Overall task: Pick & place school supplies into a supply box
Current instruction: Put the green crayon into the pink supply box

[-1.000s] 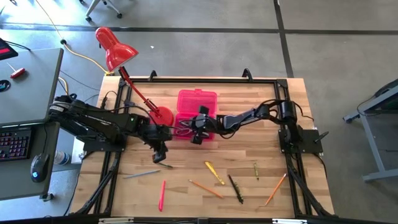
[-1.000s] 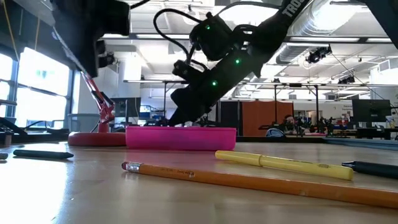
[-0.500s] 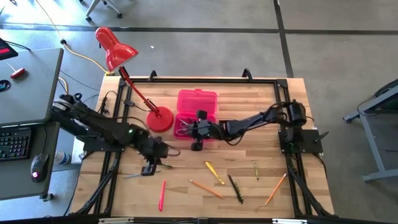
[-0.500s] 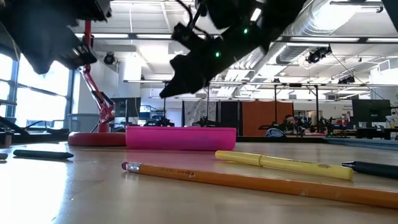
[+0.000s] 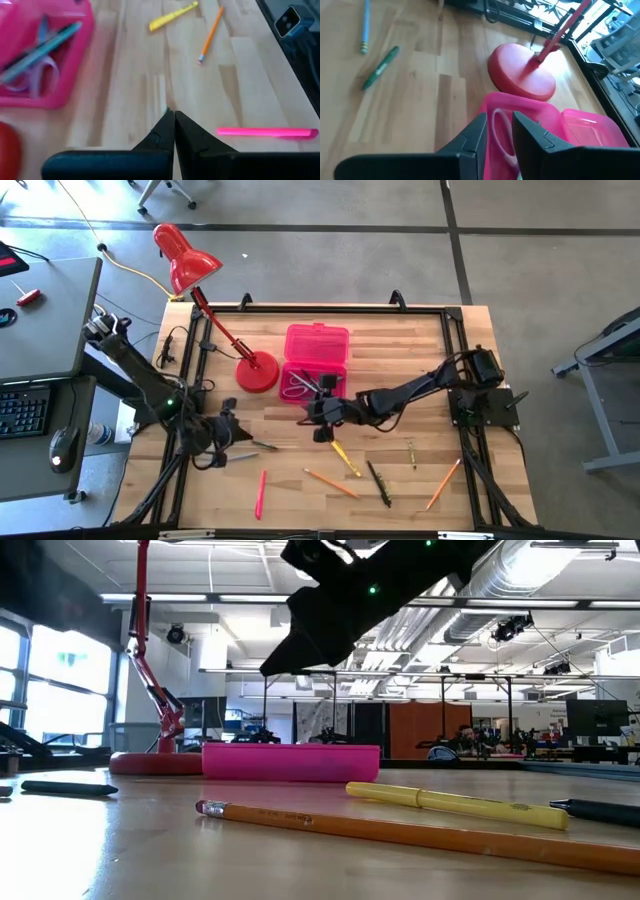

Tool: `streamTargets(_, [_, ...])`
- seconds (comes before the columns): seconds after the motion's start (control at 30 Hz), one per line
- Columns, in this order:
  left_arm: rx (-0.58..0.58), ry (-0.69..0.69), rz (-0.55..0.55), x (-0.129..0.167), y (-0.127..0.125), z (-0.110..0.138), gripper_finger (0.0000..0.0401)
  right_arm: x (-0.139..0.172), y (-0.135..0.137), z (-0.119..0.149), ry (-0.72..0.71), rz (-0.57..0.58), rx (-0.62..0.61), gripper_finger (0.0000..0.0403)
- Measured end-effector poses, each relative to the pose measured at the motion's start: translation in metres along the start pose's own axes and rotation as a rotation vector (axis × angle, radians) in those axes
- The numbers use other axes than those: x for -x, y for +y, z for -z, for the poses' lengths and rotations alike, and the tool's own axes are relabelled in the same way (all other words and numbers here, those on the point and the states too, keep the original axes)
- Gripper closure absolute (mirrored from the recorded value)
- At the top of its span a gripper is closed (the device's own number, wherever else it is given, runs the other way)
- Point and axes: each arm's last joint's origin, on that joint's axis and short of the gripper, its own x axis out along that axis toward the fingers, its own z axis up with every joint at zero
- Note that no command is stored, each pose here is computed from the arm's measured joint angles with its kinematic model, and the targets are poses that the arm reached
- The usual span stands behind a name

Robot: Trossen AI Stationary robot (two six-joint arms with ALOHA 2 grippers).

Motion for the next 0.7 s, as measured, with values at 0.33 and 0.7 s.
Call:
streamTargets(0.33, [0.115,-0.144,0.015,-0.029,0.009,0.044,0.0361,0.001,0.003,-0.001,-0.003,0.0,0.003,0.0334])
streamTargets(0.7, [0.146,-0.123,-0.002,-0.035,0.008,0.048,0.0361,0.001,0.002,-0.001,-0.01,-0.001,-0.006,0.0334])
